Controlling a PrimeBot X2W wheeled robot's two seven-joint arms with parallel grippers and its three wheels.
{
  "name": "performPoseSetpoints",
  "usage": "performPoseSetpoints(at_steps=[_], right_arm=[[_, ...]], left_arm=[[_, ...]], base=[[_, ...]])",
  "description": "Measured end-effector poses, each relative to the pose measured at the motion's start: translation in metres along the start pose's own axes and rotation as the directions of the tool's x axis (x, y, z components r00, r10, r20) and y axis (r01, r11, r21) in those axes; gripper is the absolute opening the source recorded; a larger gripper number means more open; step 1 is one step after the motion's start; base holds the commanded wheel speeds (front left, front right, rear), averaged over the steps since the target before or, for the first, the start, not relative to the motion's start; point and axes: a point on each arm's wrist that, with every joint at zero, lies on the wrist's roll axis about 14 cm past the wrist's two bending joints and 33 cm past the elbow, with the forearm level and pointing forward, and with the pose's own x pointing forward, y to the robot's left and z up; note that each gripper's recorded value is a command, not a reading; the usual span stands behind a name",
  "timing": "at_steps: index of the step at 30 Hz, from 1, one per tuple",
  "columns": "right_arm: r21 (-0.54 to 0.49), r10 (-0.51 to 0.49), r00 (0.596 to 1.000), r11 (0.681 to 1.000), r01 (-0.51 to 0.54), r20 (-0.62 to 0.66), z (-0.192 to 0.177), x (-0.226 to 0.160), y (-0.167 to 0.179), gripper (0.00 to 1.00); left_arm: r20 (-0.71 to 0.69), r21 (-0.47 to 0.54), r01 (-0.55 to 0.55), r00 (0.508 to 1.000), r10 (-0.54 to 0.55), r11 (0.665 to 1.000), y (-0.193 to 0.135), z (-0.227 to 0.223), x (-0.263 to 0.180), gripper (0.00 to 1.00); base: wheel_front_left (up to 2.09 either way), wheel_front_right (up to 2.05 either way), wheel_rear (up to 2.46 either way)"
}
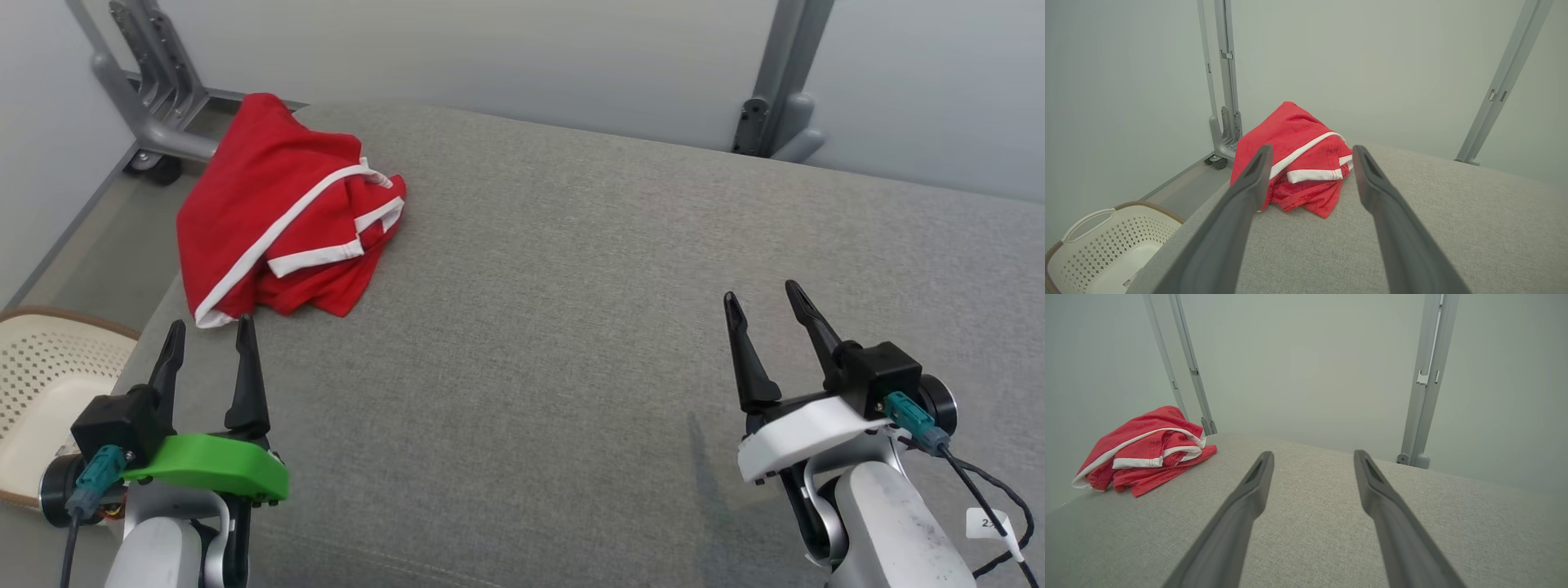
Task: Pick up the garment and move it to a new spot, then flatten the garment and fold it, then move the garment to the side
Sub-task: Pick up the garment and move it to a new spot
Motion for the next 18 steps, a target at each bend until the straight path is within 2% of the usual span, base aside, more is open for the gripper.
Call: performPoseSetpoints(at_steps=[9, 18], right_arm=[[0.021, 0.077, 0.997, 0.997, -0.076, -0.008, -0.007, 0.017, 0.026, 1.0], [0.027, 0.091, 0.996, 0.995, -0.091, -0.017, -0.011, 0.02, 0.031, 1.0]], left_arm=[[0.008, -0.002, -0.084, 0.996, 0.084, 0.996, 0.028, 0.003, -0.018, 1.0], [0.003, 0.0, -0.104, 0.995, 0.104, 0.995, 0.033, 0.002, -0.021, 1.0]], base=[[0.0, 0.0, 0.0], [0.0, 0.0, 0.0]])
